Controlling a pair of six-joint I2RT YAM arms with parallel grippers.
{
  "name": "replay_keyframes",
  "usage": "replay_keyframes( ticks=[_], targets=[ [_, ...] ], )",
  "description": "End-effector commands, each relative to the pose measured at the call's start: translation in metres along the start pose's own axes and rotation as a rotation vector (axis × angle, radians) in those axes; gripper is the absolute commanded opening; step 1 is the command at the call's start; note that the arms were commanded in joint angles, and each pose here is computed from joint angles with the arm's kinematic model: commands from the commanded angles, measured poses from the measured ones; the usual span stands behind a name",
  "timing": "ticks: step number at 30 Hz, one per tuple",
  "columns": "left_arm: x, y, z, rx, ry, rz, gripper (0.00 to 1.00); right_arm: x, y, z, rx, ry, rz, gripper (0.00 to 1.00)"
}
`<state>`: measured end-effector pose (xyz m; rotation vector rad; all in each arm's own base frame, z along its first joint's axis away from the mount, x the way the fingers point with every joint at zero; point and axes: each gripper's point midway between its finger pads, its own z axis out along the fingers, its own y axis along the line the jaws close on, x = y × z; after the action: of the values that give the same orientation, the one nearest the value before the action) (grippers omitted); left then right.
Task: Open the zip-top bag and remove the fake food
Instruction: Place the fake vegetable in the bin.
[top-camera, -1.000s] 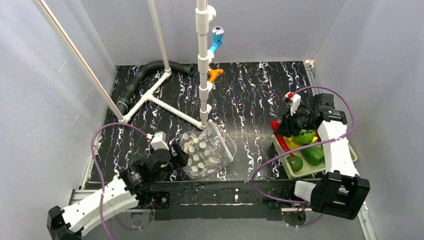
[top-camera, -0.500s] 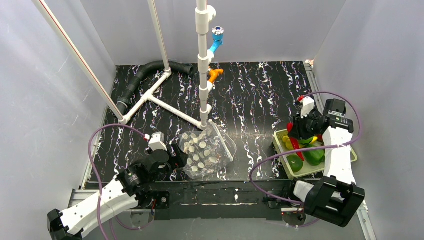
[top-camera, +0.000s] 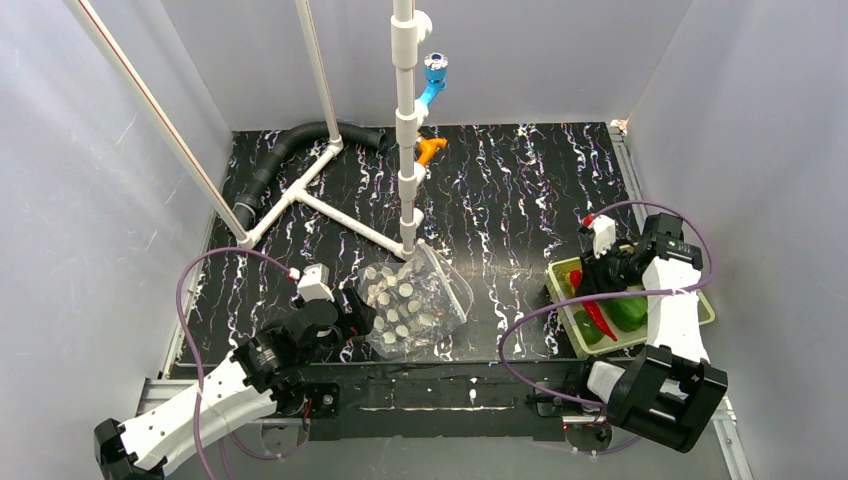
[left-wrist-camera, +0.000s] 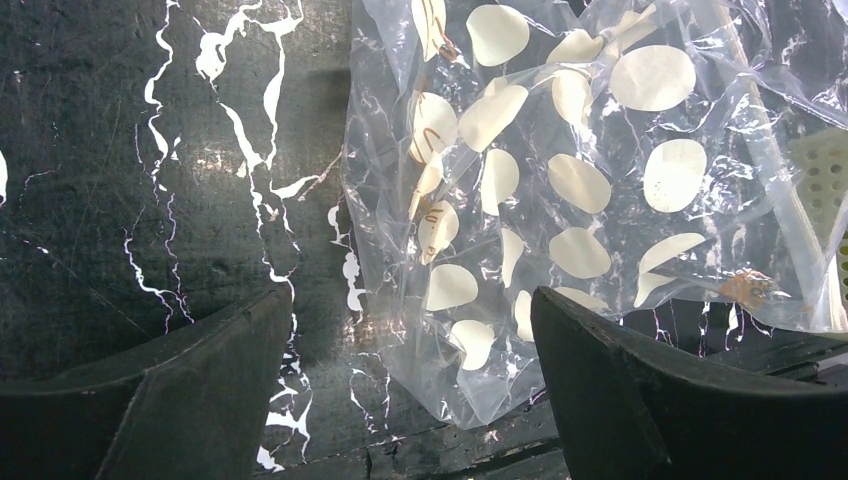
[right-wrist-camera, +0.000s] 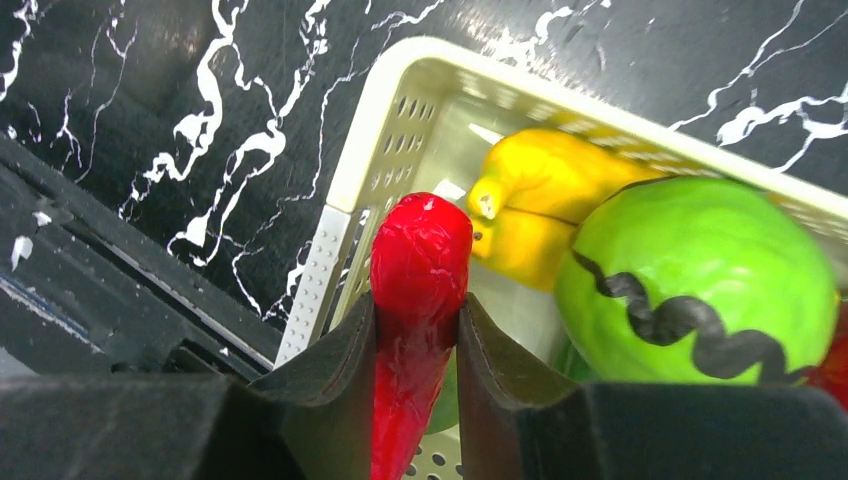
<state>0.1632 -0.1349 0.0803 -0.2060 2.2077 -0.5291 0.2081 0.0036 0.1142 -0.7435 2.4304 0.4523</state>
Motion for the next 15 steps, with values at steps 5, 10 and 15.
replay_keyframes(
  ticks=[5,10,15],
  targets=[
    [-0.019,-0.013,-0.010,0.031,-0.030,0.019,0.91,0.007,0.004,-0.003,-0.001,0.013,-0.047,0.66],
    [-0.023,-0.020,-0.012,0.046,-0.016,0.051,0.95,-0.004,0.000,-0.010,0.040,-0.020,-0.058,0.98],
    [-0.033,-0.028,-0.019,0.074,-0.037,0.060,0.98,-0.017,0.005,-0.018,0.035,-0.058,-0.051,0.99]
  ],
)
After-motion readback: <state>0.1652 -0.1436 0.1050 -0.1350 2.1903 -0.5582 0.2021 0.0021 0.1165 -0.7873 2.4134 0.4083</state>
